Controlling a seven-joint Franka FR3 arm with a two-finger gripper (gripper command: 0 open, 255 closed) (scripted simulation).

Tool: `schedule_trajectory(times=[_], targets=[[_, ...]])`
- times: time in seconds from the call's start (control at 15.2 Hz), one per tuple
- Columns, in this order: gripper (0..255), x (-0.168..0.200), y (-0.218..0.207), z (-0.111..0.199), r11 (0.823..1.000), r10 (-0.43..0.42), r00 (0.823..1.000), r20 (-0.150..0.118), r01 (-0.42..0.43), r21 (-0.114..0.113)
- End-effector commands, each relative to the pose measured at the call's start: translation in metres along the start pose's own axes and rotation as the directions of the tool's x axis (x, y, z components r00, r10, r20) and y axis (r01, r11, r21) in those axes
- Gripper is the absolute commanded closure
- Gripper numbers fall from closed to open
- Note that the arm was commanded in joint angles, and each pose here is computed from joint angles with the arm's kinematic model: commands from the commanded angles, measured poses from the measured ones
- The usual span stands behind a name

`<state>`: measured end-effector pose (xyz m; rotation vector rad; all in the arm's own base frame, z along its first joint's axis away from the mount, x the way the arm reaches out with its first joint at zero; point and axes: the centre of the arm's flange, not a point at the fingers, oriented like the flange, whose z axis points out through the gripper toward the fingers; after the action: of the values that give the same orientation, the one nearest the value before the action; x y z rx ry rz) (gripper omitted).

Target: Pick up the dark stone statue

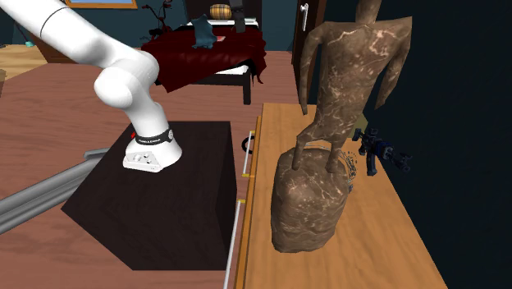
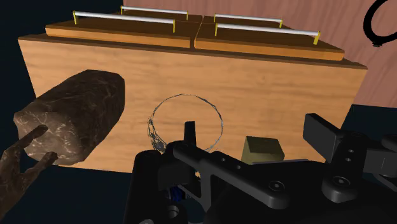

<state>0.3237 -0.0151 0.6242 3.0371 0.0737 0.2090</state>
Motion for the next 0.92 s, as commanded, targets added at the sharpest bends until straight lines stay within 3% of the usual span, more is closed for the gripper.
schedule_trajectory(times=[0.0,0.86], targets=[[0,0.0,0.0,0.0,1.0,0.0,1.0,0.0,0.0,0.0],[0,0.043,0.169,-0.028,0.999,0.0,0.999,-0.035,0.002,0.045]])
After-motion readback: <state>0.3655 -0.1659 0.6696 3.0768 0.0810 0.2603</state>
